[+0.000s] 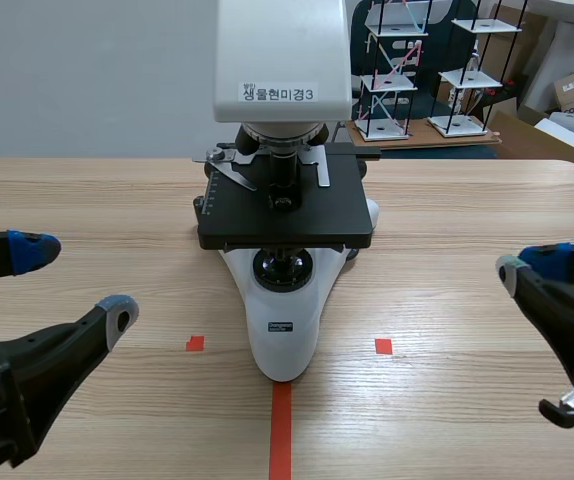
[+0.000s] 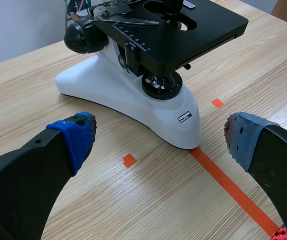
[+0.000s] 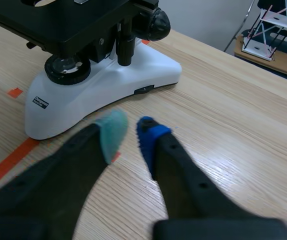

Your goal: Point at the coarse focus knob

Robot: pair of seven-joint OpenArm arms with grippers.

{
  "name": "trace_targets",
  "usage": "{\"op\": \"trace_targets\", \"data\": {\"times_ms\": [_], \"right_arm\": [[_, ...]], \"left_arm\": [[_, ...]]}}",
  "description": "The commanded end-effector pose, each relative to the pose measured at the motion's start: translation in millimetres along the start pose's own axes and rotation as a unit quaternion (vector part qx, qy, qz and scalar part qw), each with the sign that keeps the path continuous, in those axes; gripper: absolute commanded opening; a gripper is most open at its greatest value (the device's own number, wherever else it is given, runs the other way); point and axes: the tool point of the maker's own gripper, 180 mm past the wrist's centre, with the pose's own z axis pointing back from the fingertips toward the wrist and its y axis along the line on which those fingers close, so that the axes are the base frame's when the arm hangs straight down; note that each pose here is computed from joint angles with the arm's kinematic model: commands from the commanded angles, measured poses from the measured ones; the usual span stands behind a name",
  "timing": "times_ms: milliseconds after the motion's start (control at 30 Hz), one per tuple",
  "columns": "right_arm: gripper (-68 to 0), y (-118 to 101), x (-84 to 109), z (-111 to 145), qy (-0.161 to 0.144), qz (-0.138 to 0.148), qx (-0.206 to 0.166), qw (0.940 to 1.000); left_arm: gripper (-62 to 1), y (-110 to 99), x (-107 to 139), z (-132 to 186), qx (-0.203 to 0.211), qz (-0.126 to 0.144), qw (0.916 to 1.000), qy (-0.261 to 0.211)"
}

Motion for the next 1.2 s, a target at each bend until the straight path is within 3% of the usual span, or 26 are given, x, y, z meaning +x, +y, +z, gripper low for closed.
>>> {"op": "trace_targets", "data": {"times_ms": [0,567,700,867,1167], "right_arm": [[-67.9,-2.9,12.7,-3.2,-0.022,0.010,0.000,0.9997],[-67.6,-19.4,25.6,-13.4,-0.043,0.035,-0.020,0.9983],[-67.6,-27.2,37.6,-20.0,-0.059,0.046,-0.027,0.9968],[-67.6,-43.9,51.1,-33.1,-0.058,0.062,-0.043,0.9955],[-67.6,-70.8,98.7,-50.5,-0.093,0.076,-0.065,0.9906]], "left_arm": [[-6.9,-0.2,3.5,0.6,0.001,0.004,1.0000,-0.007],[-6.9,-0.2,3.5,0.6,0.001,0.004,1.0000,-0.007],[-6.9,-0.2,3.5,0.6,0.001,0.004,1.0000,-0.007],[-6.9,-0.2,3.5,0.6,0.001,0.004,1.0000,-0.007],[-6.9,-0.2,3.5,0.6,0.001,0.004,1.0000,-0.007]]}}
